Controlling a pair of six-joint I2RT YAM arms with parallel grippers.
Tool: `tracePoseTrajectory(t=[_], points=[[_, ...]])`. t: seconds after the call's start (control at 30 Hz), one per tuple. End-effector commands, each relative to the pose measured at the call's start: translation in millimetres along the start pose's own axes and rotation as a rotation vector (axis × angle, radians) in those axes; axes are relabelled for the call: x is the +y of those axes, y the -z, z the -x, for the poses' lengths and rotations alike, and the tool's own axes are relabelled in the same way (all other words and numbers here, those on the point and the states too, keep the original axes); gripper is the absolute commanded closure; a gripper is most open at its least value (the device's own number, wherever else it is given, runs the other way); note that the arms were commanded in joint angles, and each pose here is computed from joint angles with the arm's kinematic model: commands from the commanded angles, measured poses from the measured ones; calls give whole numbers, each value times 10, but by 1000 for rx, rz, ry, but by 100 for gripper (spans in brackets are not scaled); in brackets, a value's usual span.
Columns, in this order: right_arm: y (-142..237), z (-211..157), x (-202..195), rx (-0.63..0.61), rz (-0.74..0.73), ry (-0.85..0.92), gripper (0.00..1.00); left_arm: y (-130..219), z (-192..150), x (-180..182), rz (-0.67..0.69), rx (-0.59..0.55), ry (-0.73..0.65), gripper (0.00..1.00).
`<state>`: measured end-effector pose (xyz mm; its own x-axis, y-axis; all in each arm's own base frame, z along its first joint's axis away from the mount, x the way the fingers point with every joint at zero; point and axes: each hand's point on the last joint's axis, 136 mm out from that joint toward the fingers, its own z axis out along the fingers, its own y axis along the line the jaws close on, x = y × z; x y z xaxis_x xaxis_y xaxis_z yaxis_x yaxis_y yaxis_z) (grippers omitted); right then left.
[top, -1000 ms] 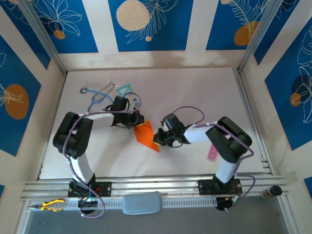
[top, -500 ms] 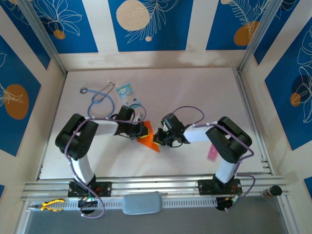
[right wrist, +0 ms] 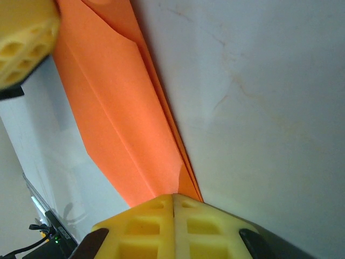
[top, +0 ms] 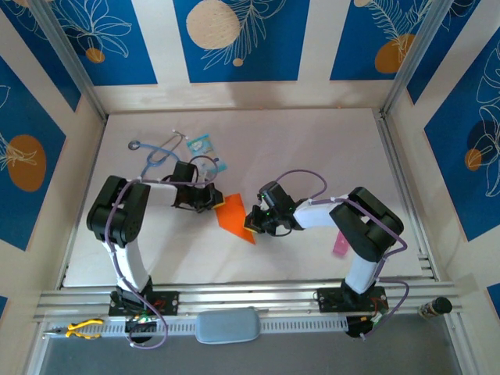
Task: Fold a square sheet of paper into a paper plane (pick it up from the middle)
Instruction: Fourth fold the wing at the center of the table.
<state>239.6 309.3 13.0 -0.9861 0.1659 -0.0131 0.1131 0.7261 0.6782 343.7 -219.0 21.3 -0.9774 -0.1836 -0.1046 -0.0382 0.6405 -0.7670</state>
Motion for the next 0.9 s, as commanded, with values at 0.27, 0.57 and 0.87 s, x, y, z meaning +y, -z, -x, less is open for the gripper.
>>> tracePoseTrajectory(t=[0.27,0.57,0.87], points=[[-17,-251,-549,62,-208,-83,99,193,292,131,33,-70,-1,100],[-15,-245,-533,60,-204,-81,99,355,274,-222,-19,-86,-48,99],[-1,-230,-517,54,-203,-76,99,63,-7,-467,-59,16,-109,98]])
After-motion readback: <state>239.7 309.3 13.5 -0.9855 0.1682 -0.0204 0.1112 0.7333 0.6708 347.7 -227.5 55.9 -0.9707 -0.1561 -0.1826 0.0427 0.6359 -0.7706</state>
